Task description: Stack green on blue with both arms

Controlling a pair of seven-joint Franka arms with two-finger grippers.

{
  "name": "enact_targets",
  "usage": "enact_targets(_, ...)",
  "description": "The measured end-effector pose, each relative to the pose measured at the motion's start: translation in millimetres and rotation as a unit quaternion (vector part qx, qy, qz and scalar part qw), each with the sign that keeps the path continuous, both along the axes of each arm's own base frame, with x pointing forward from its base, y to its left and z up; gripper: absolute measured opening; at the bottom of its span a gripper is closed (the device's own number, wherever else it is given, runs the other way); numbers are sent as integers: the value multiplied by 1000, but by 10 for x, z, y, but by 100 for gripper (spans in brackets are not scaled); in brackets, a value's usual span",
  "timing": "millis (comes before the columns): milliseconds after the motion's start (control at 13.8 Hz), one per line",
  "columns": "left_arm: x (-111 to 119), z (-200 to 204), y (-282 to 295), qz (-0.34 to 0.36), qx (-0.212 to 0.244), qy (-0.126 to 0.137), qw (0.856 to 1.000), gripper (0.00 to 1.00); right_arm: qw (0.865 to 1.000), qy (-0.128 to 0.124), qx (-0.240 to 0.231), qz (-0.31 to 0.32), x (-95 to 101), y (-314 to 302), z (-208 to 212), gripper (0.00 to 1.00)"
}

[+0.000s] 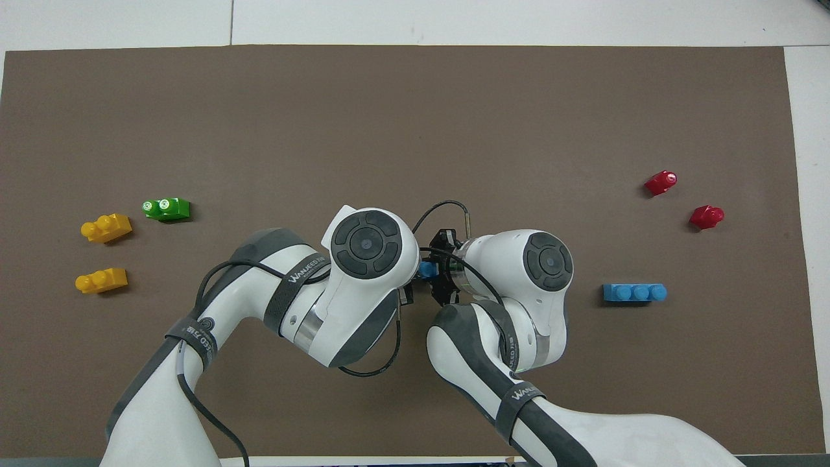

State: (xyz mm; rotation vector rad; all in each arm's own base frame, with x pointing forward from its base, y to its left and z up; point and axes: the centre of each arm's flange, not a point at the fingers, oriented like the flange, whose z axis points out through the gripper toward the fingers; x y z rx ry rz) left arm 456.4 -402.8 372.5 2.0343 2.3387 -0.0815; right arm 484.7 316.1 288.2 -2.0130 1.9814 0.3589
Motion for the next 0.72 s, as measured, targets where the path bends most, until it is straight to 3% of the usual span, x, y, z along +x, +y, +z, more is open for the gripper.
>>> enact_targets(722,-15,-13,-8,-21,-10,-14,1000,34,1000,0,0,0,0,0,-2,34)
